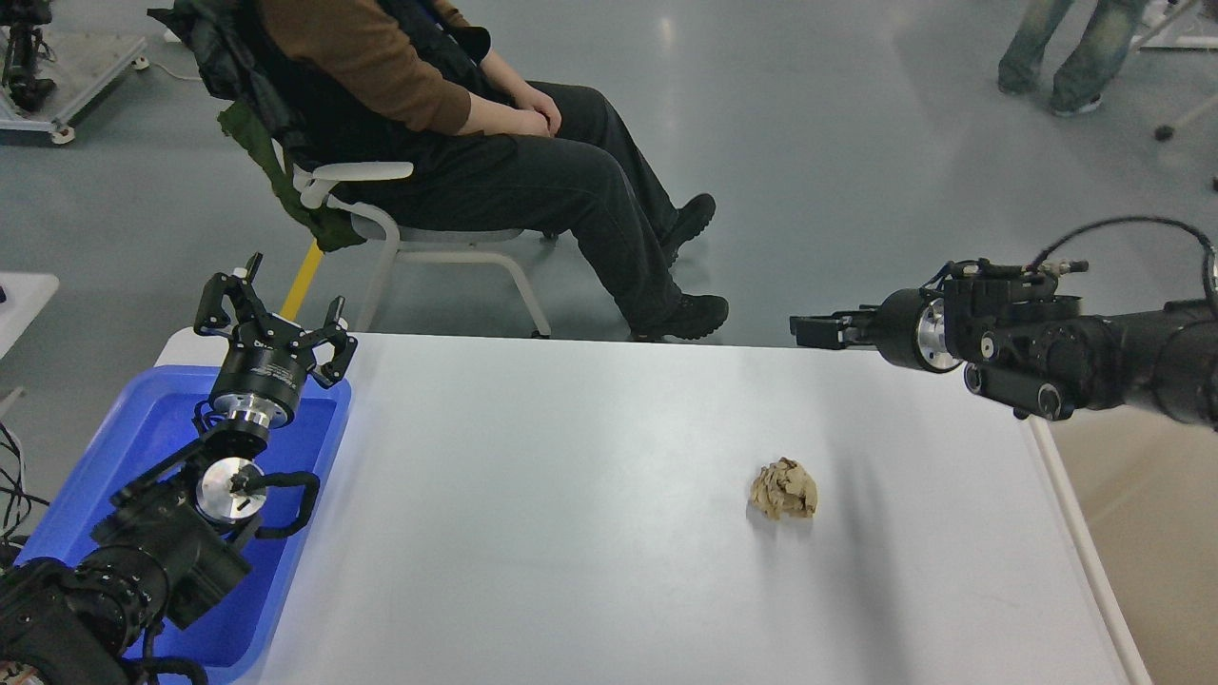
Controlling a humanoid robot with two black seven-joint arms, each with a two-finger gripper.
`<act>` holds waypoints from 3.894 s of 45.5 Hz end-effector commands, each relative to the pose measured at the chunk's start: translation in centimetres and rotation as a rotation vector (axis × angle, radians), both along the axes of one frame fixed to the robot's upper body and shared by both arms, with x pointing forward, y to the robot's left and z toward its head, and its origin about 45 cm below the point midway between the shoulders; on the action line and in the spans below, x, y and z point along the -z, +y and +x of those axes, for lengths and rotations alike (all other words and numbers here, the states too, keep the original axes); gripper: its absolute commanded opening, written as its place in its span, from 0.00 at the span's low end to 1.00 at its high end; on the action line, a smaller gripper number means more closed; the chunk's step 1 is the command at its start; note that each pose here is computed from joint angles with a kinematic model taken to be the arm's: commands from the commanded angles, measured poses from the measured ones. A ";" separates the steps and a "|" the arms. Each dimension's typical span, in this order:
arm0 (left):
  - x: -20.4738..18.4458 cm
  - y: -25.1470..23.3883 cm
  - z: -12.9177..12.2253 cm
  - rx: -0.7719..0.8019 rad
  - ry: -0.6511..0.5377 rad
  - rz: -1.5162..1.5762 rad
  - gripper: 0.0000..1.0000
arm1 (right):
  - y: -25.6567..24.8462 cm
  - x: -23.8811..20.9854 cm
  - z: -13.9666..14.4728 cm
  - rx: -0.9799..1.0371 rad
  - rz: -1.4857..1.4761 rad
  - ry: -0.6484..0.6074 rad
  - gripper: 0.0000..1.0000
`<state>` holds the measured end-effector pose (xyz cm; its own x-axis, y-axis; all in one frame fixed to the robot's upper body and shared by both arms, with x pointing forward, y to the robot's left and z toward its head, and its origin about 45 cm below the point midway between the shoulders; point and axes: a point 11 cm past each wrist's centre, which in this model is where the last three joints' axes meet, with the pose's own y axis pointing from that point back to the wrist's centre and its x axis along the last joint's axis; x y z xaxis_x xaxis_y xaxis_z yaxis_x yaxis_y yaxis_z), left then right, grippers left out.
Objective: Tidy desktop
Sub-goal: 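Raise the right gripper and swing it over the table toward the paper ball, then lower the right gripper onto the crumpled paper ball and close it, then lift the paper ball with the right gripper and carry it away from the table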
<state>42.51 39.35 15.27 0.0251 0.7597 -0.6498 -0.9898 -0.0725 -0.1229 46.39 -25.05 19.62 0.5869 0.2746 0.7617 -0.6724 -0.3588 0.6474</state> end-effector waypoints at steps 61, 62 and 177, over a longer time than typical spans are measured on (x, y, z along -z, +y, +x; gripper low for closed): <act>0.0 0.0 0.0 0.001 0.000 0.000 1.00 | 1.2 14.1 -8.7 -0.154 -0.169 0.203 0.96; 0.0 0.0 0.0 0.001 0.000 0.000 1.00 | 1.1 14.1 -8.6 -0.159 -0.168 0.191 0.95; 0.0 0.0 0.0 0.000 -0.001 0.000 1.00 | -28.2 -20.4 -1.9 0.922 0.924 -0.590 0.00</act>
